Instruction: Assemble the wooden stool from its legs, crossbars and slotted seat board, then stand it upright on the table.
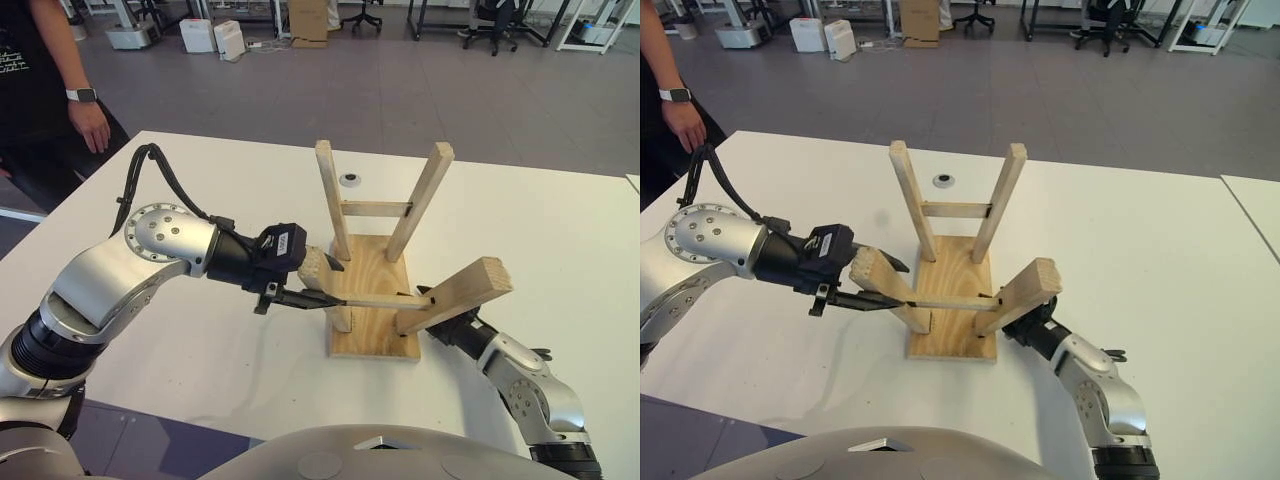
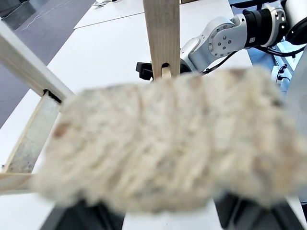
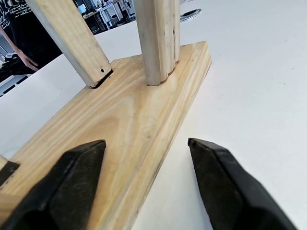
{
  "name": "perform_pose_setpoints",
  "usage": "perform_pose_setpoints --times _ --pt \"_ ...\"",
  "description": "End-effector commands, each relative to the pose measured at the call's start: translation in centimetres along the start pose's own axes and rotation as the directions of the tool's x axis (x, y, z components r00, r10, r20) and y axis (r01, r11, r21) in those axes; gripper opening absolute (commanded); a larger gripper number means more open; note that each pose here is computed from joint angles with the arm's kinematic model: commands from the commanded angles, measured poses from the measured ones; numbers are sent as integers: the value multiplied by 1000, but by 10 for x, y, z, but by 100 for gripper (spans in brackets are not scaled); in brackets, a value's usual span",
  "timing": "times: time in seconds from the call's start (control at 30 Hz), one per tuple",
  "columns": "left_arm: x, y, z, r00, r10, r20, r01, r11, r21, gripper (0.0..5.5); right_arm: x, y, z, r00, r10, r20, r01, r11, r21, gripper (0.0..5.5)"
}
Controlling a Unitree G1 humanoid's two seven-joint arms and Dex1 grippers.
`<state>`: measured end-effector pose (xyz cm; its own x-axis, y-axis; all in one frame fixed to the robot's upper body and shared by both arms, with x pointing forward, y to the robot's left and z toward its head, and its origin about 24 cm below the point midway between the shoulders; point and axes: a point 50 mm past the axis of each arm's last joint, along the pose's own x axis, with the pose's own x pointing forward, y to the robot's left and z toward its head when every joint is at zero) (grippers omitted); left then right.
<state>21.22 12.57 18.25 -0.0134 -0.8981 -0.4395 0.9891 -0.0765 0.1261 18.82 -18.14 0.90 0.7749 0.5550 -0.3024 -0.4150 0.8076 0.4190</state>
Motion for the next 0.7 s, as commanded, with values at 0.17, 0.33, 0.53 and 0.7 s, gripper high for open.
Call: perform_pose_setpoints --times 0.17,0.33,0.53,0.7 --pt "29 -19 -77 962 -3 -273 -116 902 -417 326 7 14 -33 991 33 -133 -24 997 70 323" --pt "-13 -23 -31 992 56 -110 -97 906 -412 410 2 -2 -15 996 -2 -86 6 999 41 323" --pt "-115 -12 65 720 431 545 -236 889 -392 410 -9 -10 138 934 191 301 -173 981 -86 323" --pt "-92 0 43 554 652 518 -335 744 -578 410 -35 66 226 617 616 490 -627 761 -166 323"
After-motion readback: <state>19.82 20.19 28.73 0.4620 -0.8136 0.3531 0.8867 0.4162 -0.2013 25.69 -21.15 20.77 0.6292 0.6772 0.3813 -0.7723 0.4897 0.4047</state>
